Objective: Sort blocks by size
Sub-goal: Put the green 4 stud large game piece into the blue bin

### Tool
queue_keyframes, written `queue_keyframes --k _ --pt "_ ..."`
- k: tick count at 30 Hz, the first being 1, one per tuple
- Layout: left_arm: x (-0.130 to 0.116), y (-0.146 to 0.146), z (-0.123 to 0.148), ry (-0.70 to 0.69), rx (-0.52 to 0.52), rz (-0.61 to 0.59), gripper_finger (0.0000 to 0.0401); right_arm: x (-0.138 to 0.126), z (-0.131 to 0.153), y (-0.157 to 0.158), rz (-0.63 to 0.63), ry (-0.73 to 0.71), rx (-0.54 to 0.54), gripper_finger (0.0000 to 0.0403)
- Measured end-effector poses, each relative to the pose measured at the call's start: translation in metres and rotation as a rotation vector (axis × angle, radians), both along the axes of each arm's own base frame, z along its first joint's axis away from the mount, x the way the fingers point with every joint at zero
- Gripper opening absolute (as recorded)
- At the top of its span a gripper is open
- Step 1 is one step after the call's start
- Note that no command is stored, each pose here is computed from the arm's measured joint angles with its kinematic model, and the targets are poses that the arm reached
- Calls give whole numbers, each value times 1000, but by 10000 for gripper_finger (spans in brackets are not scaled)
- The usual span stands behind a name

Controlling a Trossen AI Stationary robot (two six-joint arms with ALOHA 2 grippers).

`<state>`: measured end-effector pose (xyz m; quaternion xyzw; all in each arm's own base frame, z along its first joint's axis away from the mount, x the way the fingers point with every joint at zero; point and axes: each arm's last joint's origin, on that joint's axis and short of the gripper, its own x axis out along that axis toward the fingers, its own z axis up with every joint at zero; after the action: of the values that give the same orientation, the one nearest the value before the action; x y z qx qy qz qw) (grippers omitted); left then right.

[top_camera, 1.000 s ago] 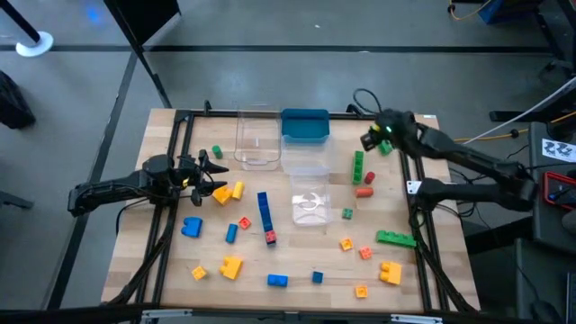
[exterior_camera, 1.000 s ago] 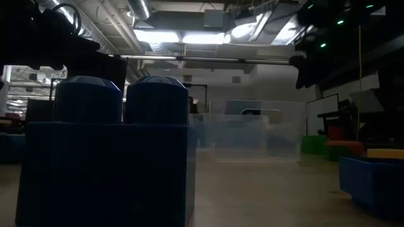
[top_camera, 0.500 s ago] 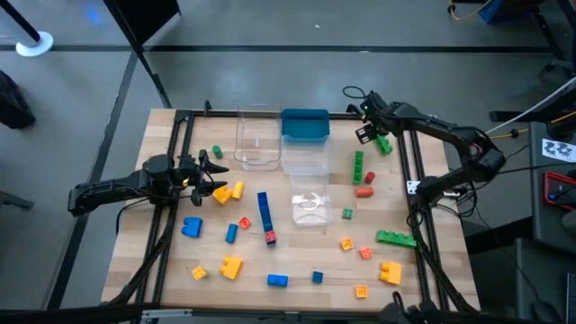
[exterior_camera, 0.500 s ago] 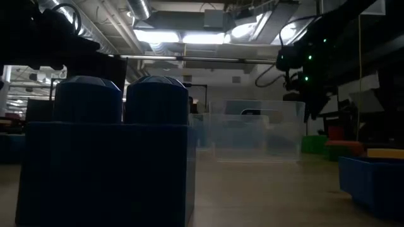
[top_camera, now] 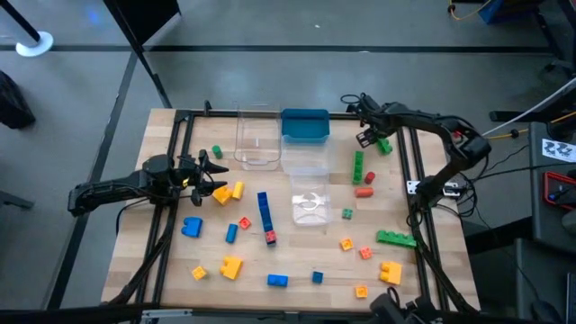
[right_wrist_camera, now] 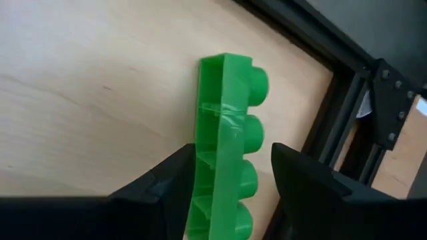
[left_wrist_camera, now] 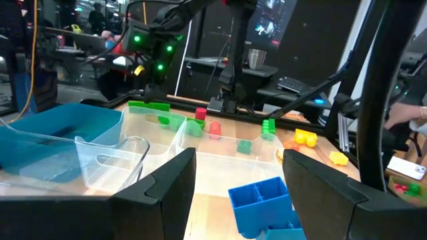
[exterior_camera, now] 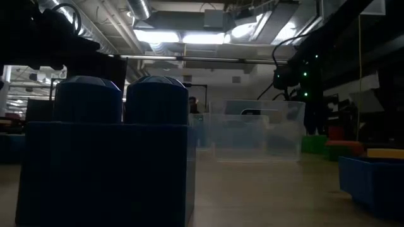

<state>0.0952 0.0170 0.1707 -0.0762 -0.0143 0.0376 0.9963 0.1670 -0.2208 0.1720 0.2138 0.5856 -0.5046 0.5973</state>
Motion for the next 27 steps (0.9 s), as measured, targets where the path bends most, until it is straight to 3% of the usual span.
queue_keyframes --k 14,27 --pt "0 0 0 0 0 0 210 3 -21 -8 -11 106 -19 194" --pt "0 0 0 0 0 0 210 3 -22 -8 -11 111 -15 95"
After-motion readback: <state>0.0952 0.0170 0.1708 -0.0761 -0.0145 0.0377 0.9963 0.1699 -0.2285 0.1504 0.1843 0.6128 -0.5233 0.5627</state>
